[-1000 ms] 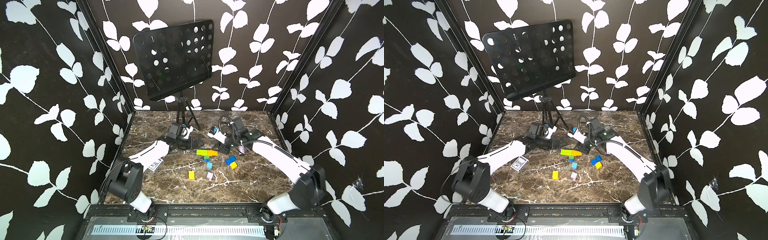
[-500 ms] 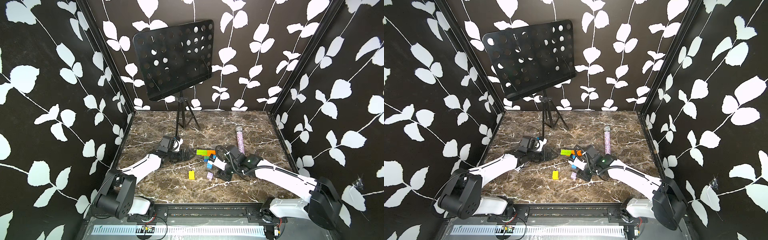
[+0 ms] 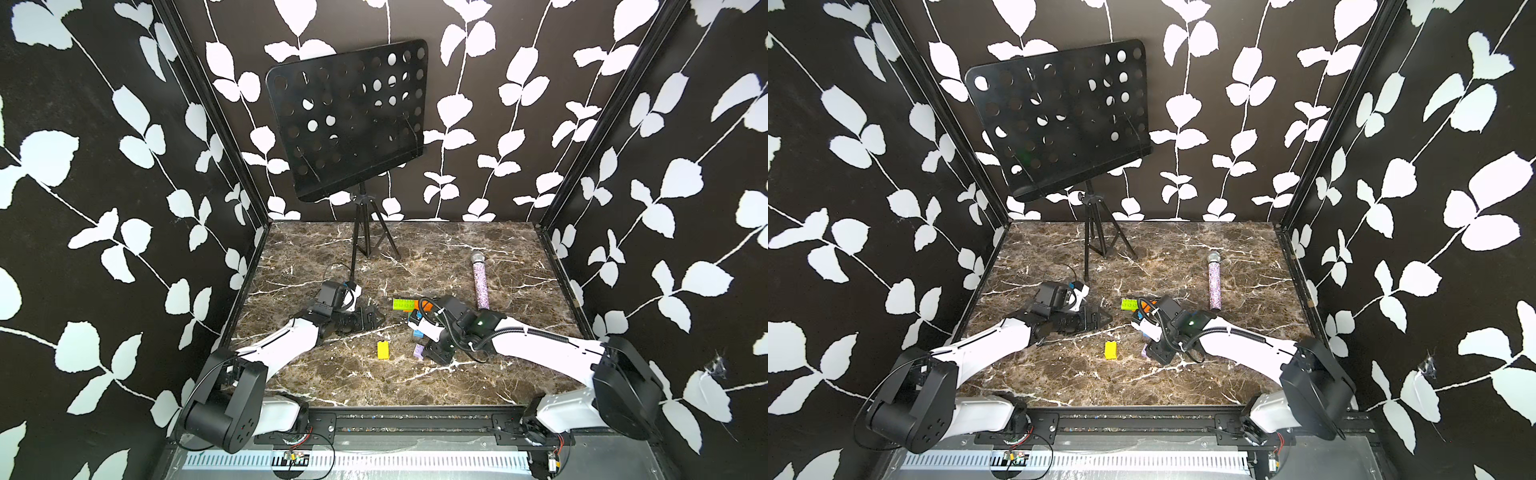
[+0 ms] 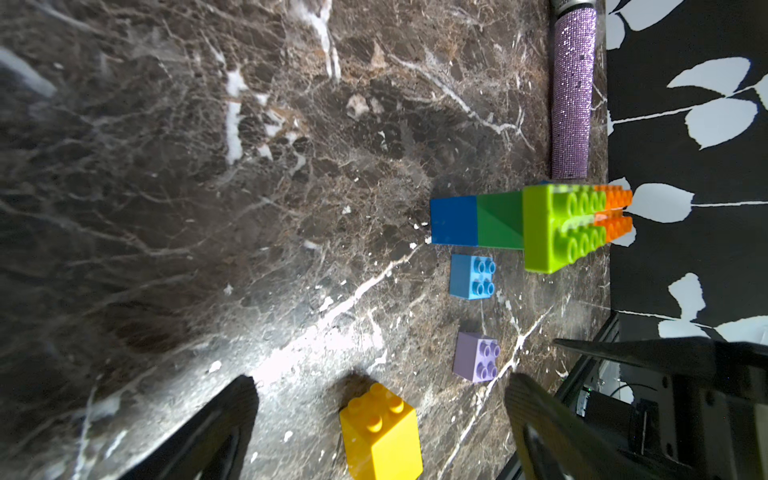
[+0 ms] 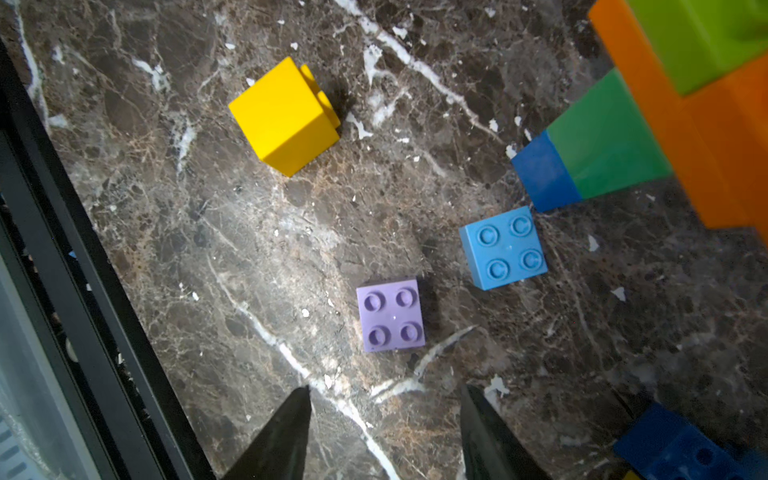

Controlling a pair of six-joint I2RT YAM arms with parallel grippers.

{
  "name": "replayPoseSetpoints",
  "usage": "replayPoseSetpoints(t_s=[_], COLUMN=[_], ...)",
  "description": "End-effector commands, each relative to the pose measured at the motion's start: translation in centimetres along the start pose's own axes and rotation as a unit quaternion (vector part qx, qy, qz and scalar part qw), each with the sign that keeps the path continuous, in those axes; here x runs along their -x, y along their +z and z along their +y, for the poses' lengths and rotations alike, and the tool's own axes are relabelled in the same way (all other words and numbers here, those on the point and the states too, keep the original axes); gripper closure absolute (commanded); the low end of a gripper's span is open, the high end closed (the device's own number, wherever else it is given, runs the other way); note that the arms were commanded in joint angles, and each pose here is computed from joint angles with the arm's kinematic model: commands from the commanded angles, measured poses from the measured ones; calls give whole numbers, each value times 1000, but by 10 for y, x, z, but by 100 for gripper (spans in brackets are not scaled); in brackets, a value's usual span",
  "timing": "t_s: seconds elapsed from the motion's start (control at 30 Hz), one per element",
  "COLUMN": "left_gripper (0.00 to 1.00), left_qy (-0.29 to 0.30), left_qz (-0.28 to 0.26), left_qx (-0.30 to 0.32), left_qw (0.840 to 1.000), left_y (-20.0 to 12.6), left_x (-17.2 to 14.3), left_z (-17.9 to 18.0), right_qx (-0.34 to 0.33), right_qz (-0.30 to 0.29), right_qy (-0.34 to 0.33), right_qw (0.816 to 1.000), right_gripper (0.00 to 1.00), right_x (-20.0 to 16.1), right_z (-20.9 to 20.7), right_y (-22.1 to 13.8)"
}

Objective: Assemble a fork with lego
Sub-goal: Pick up the lego brick from the center of the board.

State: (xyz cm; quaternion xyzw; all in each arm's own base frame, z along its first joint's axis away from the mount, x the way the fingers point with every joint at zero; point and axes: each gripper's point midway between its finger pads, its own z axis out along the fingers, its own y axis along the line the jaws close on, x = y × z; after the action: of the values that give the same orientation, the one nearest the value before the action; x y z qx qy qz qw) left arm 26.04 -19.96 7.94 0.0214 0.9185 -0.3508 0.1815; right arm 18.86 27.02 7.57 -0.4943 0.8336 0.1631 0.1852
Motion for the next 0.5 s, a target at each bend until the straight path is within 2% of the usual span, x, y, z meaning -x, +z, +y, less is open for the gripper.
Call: replayPoseSetpoints(t_s=[0.0,0.47], left_gripper=[5,6], left_qy=[-6,-30], left_qz=[-6,-4], left_qx=[5,19], left_qw=[1000,999], left_y=[-2,-1], left_x=[-1,-12], left_z=[4,17], right_qx=[-3,-15], right_qz=[14,124], right_qy=[-5,-45], right_qw=[1000,991], right_gripper=[43,41], right_x=[3,-12], right_z=[0,-2], right_y=[1,27])
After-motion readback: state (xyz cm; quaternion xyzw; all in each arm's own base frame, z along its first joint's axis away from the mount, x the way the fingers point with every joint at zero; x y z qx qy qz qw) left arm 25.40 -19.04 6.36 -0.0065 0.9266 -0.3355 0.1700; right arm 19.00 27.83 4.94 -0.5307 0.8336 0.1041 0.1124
